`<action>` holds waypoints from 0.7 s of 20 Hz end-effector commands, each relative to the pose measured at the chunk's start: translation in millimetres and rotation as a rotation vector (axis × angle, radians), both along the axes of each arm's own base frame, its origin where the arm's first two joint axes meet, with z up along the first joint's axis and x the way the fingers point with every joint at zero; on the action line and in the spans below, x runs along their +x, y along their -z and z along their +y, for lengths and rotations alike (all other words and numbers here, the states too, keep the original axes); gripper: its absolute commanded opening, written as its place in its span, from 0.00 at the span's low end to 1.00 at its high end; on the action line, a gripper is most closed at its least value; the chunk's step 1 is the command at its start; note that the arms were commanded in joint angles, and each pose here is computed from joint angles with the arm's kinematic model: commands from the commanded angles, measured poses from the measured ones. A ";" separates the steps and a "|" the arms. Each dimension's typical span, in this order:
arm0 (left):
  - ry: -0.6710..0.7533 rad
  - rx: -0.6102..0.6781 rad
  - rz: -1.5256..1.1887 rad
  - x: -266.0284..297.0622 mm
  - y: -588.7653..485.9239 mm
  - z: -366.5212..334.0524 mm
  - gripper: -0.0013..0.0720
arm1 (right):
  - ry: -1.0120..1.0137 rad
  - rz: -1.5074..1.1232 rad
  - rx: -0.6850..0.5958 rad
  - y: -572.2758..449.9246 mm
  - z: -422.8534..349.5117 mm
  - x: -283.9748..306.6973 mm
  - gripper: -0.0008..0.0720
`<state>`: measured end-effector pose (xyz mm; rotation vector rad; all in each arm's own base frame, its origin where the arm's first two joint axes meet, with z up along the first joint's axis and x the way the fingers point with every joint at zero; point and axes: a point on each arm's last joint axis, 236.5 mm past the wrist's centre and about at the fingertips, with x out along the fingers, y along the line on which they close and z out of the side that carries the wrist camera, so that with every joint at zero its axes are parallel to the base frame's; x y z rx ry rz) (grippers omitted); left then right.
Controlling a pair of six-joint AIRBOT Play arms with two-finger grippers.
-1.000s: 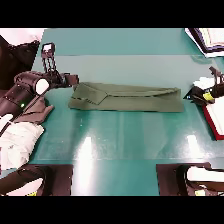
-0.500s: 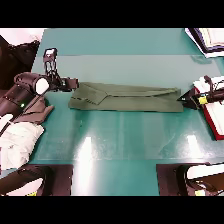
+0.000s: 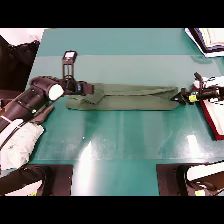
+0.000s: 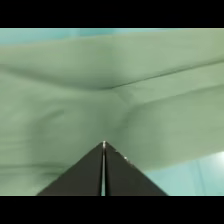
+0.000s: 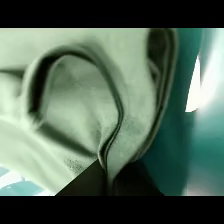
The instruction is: Fold the shirts.
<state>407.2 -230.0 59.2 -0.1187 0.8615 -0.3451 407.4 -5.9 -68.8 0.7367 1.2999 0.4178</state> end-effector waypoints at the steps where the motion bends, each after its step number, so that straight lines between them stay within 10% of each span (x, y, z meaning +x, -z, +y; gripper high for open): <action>1: 0.090 -0.013 -0.013 1.9 4.3 -47.2 0.05 | -0.052 -0.095 0.026 -30.1 23.5 8.3 0.03; 14: 0.317 0.043 0.210 6.8 130.2 -156.5 0.05 | -0.265 -0.547 -0.042 -217.1 150.3 -27.8 0.03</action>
